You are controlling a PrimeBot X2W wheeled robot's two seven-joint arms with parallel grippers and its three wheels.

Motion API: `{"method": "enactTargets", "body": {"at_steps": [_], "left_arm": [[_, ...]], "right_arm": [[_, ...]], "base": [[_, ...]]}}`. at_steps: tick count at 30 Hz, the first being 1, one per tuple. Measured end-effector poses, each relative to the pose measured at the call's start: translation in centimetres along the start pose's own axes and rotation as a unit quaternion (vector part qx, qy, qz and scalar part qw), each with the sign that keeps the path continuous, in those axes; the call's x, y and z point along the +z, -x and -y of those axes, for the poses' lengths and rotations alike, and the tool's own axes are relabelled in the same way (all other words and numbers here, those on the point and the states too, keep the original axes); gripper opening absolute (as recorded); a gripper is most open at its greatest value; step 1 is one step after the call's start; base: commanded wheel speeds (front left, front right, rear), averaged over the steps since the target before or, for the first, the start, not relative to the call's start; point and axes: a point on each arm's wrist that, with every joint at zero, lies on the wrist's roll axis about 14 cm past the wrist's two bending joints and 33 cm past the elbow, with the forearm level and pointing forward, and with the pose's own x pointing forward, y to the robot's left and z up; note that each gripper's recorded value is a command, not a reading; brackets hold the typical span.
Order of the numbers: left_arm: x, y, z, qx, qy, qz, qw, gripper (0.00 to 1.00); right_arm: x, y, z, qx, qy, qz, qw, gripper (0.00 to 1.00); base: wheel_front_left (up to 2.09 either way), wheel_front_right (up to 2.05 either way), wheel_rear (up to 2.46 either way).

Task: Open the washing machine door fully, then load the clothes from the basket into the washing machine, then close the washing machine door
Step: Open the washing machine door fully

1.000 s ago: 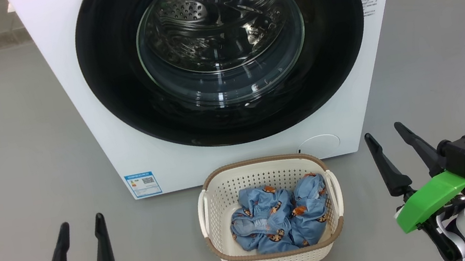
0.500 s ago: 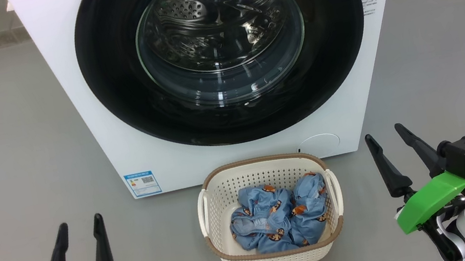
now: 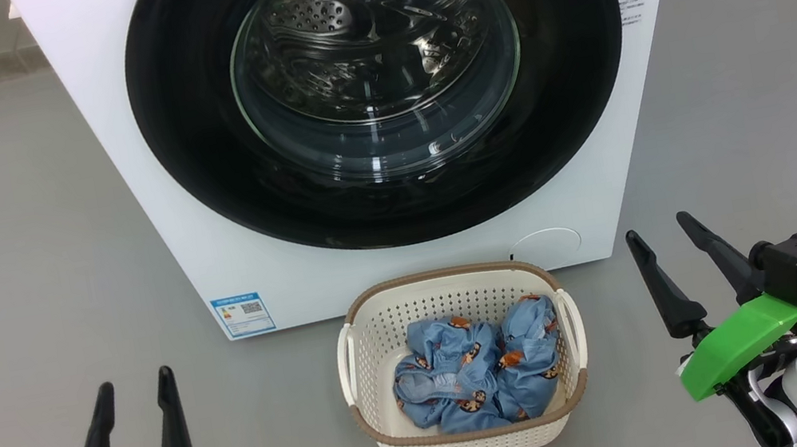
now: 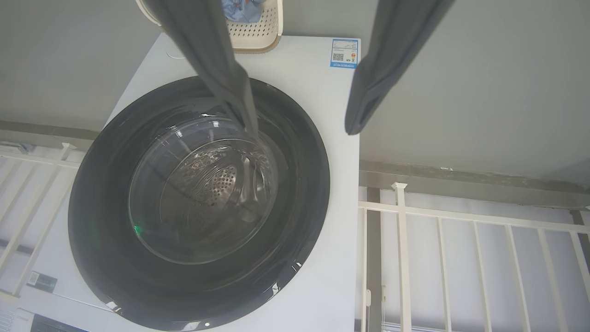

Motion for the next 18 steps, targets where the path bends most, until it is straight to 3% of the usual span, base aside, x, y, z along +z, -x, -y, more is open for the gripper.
{"method": "enactTargets", "body": {"at_steps": [18], "left_arm": [[0.19, -0.05, -0.30, 0.006, -0.011, 0.003, 1.000, 1.00]], "right_arm": [[0.07, 0.08, 0.03, -0.001, -0.001, 0.001, 1.000, 1.00]], "base": [[0.08, 0.08, -0.17]]}}
